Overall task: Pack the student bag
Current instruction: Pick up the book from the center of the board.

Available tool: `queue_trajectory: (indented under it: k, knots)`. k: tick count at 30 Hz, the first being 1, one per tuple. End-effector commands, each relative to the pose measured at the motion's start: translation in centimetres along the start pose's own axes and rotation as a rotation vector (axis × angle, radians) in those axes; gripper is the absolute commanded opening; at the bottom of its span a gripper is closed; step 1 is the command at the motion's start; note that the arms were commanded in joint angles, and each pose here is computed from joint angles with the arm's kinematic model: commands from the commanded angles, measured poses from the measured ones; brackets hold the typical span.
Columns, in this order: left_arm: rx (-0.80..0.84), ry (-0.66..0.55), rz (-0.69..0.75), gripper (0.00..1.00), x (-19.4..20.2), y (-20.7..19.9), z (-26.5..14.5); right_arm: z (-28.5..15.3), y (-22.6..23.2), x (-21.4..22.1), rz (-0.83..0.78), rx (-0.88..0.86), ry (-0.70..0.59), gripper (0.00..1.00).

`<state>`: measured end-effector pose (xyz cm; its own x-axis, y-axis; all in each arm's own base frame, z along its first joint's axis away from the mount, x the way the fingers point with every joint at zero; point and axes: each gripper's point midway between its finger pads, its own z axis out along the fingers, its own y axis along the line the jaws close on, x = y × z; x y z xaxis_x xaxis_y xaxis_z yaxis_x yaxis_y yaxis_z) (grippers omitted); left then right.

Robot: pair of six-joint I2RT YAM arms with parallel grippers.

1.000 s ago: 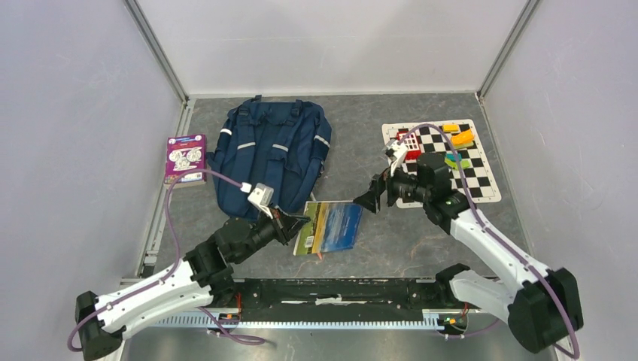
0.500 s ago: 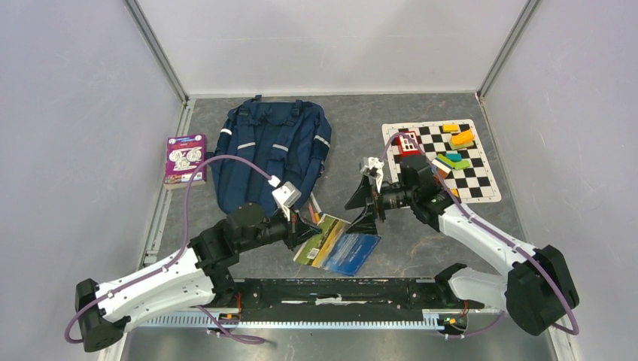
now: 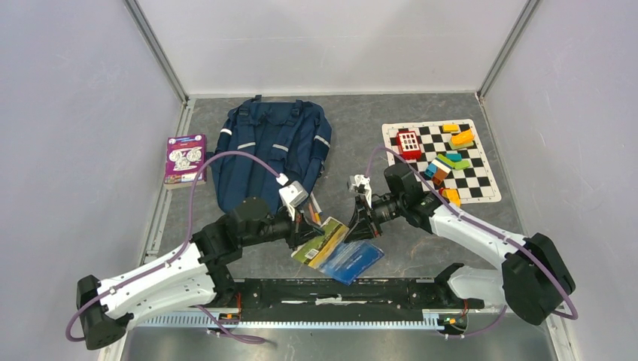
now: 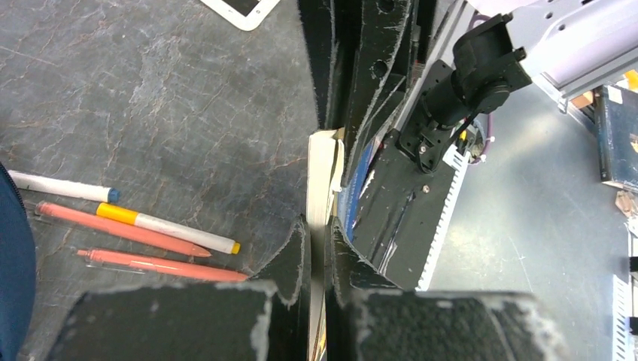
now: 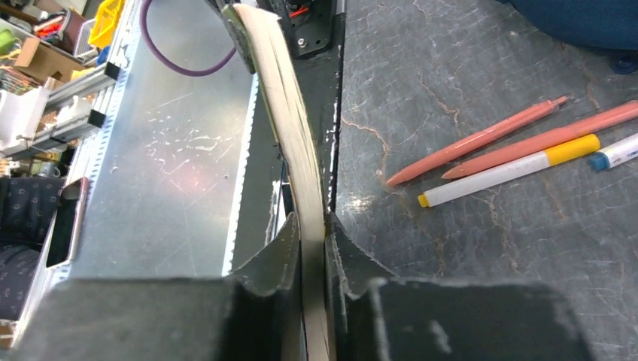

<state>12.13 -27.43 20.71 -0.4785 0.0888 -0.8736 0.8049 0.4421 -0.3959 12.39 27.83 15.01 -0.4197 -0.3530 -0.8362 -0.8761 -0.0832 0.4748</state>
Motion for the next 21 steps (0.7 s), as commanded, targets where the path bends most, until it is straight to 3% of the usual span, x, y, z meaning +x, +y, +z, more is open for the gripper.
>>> queue_trajectory:
  k: [1,3,4,7,9,13,17,21]
  knots:
    - [0.039,-0.145,0.073,0.02,-5.5,-1.4,-0.4,0.0,0.0,0.2,-0.011,0.035,0.011,0.02]
    - [-0.003,-0.122,0.092,0.06,-5.6,-0.7,-0.4,-0.6,-1.6,-0.8,-0.003,0.167,-0.003,0.0]
    - [-0.033,-0.1,0.106,0.2,-5.7,-0.2,-0.5,-1.0,-2.5,-1.6,0.008,0.238,-0.016,0.0]
    - [-0.17,-0.015,0.188,0.82,-5.9,2.0,-1.5,-2.4,-2.8,-5.7,0.005,0.363,-0.106,0.0]
    - [-0.296,0.032,0.235,0.99,-6.4,4.1,-2.4,-3.9,-2.7,-9.0,-0.011,0.455,-0.19,0.0]
    - [-0.46,0.129,0.28,1.0,-6.2,8.0,-3.8,-8.0,-3.6,-12.9,0.019,0.7,-0.321,0.0]
    - [-0.598,0.228,0.268,1.0,-3.8,12.2,-4.4,-13.7,-6.4,-12.8,0.14,1.018,-0.347,0.0]
    - [-0.693,0.355,0.297,1.0,-1.1,14.7,-4.7,-17.8,-7.1,-12.7,0.197,1.13,-0.421,0.0]
